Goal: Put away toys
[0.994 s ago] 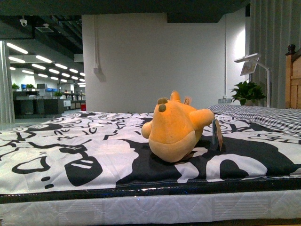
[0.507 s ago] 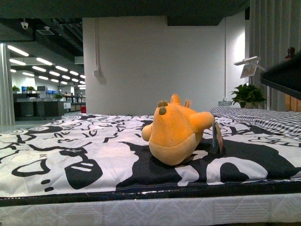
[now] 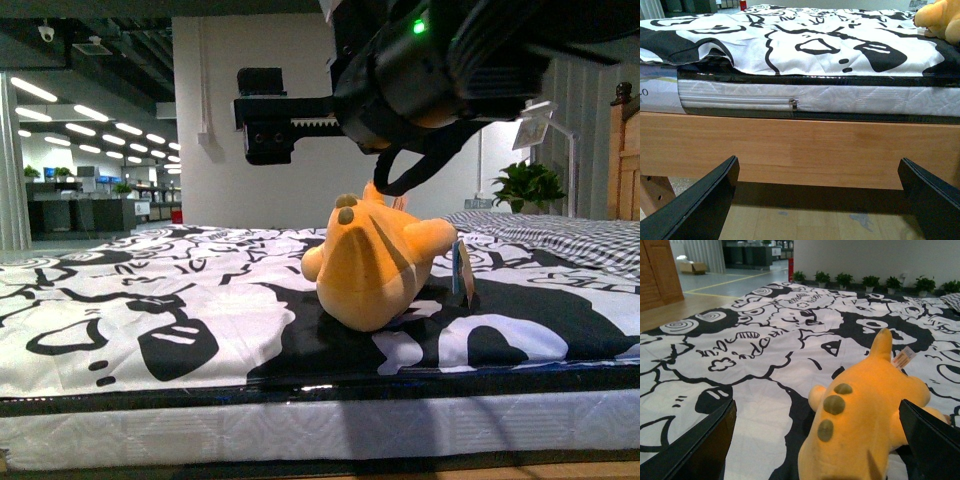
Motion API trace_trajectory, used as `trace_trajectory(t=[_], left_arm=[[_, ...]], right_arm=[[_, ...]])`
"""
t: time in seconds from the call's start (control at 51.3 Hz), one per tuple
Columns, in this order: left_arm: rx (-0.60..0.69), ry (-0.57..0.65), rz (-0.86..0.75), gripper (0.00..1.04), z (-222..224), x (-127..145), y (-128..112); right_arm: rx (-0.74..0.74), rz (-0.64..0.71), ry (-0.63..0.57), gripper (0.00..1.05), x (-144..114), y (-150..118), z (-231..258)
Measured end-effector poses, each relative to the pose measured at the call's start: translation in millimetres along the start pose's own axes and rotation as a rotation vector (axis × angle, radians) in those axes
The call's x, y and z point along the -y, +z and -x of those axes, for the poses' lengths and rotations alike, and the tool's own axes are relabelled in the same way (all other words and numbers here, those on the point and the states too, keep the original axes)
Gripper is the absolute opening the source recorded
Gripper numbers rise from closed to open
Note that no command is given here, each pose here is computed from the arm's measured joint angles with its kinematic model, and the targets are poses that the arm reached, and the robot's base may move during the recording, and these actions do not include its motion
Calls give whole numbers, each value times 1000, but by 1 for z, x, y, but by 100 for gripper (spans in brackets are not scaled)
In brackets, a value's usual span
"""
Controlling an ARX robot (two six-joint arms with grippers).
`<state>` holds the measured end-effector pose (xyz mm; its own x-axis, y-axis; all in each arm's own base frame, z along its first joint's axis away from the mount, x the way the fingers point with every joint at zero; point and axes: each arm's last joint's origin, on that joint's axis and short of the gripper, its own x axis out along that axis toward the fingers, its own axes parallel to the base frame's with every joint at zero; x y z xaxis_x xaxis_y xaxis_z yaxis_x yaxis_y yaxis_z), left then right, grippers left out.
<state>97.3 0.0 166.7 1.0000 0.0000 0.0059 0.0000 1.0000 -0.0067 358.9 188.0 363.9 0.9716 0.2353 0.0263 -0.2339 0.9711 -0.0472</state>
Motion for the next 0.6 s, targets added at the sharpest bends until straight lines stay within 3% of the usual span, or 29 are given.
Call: trace_trajectory(t=[0.273, 0.604], left_arm=[[0, 0, 0, 99, 0, 0, 0], [0, 0, 0, 99, 0, 0, 0]], right_arm=[[-16, 7, -88, 98, -7, -19, -36], [-56, 11, -153, 98, 6, -47, -65]])
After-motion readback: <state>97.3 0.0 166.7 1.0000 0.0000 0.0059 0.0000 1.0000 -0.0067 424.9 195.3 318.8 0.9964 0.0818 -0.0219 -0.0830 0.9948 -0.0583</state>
